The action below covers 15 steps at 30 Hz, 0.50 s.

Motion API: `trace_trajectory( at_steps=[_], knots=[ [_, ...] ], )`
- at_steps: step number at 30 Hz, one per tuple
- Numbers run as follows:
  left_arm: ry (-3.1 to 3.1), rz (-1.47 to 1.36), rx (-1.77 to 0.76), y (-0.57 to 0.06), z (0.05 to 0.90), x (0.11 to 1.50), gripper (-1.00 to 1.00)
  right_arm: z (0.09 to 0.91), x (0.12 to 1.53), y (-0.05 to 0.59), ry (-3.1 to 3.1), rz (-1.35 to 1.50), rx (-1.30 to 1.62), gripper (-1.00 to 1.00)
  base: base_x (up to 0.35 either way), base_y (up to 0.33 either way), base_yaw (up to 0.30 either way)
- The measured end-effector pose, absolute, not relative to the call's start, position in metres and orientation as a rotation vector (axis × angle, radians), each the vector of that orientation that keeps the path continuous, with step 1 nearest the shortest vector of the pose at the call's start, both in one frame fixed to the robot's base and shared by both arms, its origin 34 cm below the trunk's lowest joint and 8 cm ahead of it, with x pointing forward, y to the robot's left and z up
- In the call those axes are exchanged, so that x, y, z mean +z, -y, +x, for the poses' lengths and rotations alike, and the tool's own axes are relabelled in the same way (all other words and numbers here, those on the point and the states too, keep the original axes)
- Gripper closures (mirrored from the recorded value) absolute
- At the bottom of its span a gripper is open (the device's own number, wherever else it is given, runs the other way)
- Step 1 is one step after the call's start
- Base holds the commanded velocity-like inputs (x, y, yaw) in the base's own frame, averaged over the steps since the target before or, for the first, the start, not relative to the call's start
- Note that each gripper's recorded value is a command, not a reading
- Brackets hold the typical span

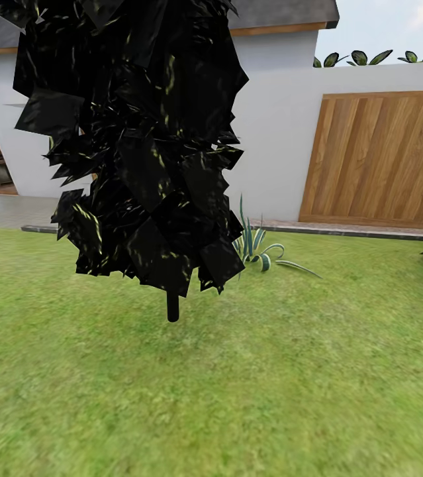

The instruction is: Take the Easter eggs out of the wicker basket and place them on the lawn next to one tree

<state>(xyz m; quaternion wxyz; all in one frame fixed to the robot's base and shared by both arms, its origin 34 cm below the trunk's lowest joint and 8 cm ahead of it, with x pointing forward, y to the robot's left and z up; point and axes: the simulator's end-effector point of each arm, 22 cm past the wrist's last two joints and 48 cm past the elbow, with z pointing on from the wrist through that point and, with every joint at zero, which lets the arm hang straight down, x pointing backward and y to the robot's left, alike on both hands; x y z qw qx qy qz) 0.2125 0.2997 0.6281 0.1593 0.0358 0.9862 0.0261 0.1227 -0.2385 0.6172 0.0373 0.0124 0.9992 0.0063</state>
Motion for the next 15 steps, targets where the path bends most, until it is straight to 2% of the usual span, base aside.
trace_trajectory(
  at_steps=[9,15],
  knots=[
    [-2.818,0.103,0.072,-0.298,0.213,0.628,-1.0,0.123,0.617,0.234,-3.066,0.039,0.028,-1.0,0.006,0.006,0.0],
    [-2.816,0.104,0.068,-0.295,0.213,0.628,-1.0,0.123,0.618,0.224,-3.063,0.044,0.047,-1.0,0.154,0.153,0.0]
  ],
)
